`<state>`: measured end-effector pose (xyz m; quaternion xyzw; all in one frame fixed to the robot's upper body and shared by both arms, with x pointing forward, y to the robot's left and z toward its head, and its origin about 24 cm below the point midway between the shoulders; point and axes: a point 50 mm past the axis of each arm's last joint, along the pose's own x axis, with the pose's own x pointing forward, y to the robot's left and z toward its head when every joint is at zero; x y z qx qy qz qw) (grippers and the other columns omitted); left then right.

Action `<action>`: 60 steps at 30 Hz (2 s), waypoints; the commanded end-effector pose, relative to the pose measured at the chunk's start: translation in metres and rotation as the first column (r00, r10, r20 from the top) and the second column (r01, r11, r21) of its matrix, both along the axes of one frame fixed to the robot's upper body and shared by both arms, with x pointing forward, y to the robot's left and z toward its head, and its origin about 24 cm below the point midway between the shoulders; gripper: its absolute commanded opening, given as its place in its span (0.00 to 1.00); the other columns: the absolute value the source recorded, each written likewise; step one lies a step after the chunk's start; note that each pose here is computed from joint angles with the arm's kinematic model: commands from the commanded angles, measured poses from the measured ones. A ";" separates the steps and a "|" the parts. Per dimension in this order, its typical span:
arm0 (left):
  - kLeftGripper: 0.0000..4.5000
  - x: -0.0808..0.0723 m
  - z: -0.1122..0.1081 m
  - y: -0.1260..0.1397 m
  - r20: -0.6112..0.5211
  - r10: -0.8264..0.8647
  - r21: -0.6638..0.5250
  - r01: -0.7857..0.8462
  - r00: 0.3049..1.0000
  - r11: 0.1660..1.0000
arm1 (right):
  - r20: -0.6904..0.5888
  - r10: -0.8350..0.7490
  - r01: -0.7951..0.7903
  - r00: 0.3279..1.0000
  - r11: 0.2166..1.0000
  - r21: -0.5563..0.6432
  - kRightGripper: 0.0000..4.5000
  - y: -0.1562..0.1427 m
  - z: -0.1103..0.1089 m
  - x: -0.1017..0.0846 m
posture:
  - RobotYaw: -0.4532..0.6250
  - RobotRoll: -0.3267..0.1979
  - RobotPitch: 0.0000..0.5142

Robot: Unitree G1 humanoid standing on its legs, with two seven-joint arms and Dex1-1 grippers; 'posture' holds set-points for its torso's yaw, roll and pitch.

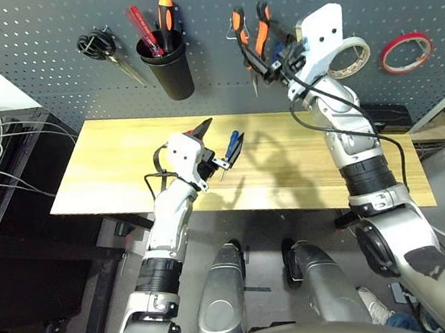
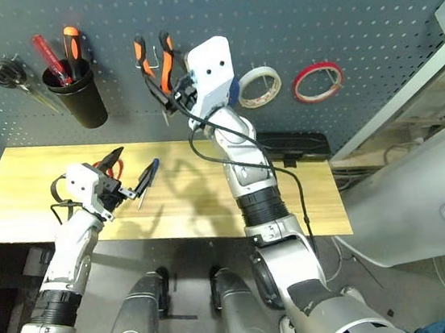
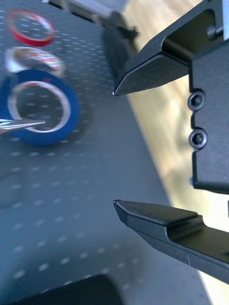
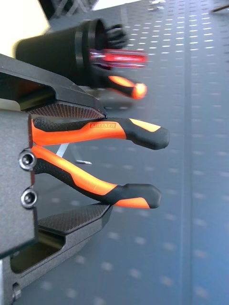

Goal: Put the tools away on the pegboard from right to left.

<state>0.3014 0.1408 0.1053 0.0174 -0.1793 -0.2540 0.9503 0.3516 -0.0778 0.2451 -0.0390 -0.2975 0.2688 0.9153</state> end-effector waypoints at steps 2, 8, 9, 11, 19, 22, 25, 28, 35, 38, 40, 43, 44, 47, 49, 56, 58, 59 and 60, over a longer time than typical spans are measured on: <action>1.00 0.000 0.007 0.002 0.032 0.006 -0.051 -0.004 0.999 0.999 | 0.084 -0.002 -0.003 0.997 0.998 0.061 0.68 0.003 0.016 -0.002 | 0.55 0.62 0.41; 1.00 0.001 0.010 -0.001 0.045 0.000 -0.042 0.001 0.999 0.999 | 0.171 -0.036 0.020 0.985 0.996 0.090 0.68 0.008 0.029 0.002 | 0.55 0.62 0.41; 1.00 0.001 0.010 -0.001 0.047 0.000 -0.042 0.002 0.999 0.999 | 0.189 -0.043 0.027 0.981 0.996 0.089 0.68 0.009 0.031 0.003 | 0.55 0.62 0.41; 1.00 0.002 0.011 -0.001 0.050 0.000 -0.042 0.002 0.999 0.999 | 0.222 -0.061 0.042 0.973 0.995 0.090 0.68 0.011 0.035 0.005 | 0.55 0.62 0.42; 1.00 0.004 0.014 -0.003 0.064 0.006 -0.037 -0.003 0.998 0.999 | 0.300 -0.120 0.100 0.946 0.992 0.081 0.68 0.017 0.037 0.018 | 0.56 0.62 0.43; 1.00 0.003 0.014 -0.003 0.067 0.008 -0.034 -0.006 0.998 0.999 | 0.315 -0.136 0.118 0.939 0.990 0.078 0.68 0.020 0.038 0.022 | 0.56 0.62 0.43; 1.00 0.003 0.015 -0.002 0.068 0.013 -0.031 -0.011 0.998 0.999 | 0.340 -0.139 0.124 0.930 0.990 0.067 0.68 0.025 0.040 0.024 | 0.57 0.62 0.43; 1.00 0.003 0.015 -0.001 0.068 0.015 -0.030 -0.013 0.998 0.999 | 0.359 -0.135 0.125 0.924 0.991 0.049 0.68 0.029 0.039 0.024 | 0.58 0.62 0.43; 1.00 0.002 0.015 0.000 0.069 0.020 -0.025 -0.019 0.997 1.000 | 0.376 -0.135 0.145 0.917 0.989 0.001 0.68 0.034 0.032 0.026 | 0.59 0.62 0.44; 1.00 0.002 0.015 0.001 0.069 0.024 -0.024 -0.022 0.997 0.999 | 0.378 -0.143 0.158 0.915 0.987 -0.009 0.68 0.034 0.029 0.027 | 0.60 0.62 0.44; 1.00 0.001 0.014 0.002 0.069 0.027 -0.024 -0.026 0.997 0.999 | 0.379 -0.147 0.166 0.914 0.986 -0.018 0.68 0.034 0.027 0.028 | 0.60 0.62 0.45; 1.00 0.000 0.013 0.003 0.066 0.030 -0.022 -0.029 0.997 0.999 | 0.384 -0.151 0.175 0.911 0.984 -0.027 0.68 0.034 0.026 0.028 | 0.60 0.62 0.45; 1.00 -0.001 0.013 0.003 0.064 0.030 -0.021 -0.029 0.997 0.999 | 0.386 -0.153 0.178 0.909 0.984 -0.029 0.68 0.035 0.026 0.028 | 0.60 0.62 0.45; 1.00 -0.001 0.013 0.003 0.063 0.031 -0.019 -0.030 0.998 0.999 | 0.399 -0.158 0.185 0.903 0.982 -0.032 0.68 0.036 0.027 0.028 | 0.60 0.62 0.45; 1.00 -0.001 0.013 0.003 0.062 0.031 -0.018 -0.029 0.998 0.999 | 0.408 -0.161 0.191 0.898 0.981 -0.033 0.68 0.036 0.028 0.027 | 0.61 0.62 0.45; 1.00 -0.002 0.013 0.004 0.062 0.029 -0.014 -0.028 0.998 0.999 | 0.434 -0.175 0.212 0.884 0.977 -0.038 0.68 0.036 0.030 0.027 | 0.60 0.62 0.46; 1.00 -0.003 0.013 0.004 0.059 0.028 -0.013 -0.028 0.998 1.000 | 0.435 -0.185 0.225 0.881 0.974 -0.041 0.68 0.036 0.029 0.027 | 0.60 0.62 0.47; 1.00 -0.003 0.012 0.004 0.059 0.028 -0.012 -0.028 0.998 1.000 | 0.434 -0.190 0.229 0.881 0.973 -0.040 0.68 0.036 0.029 0.028 | 0.60 0.62 0.47; 1.00 -0.003 0.012 0.004 0.058 0.028 -0.012 -0.028 0.998 1.000 | 0.434 -0.192 0.232 0.880 0.972 -0.040 0.68 0.036 0.028 0.028 | 0.60 0.62 0.47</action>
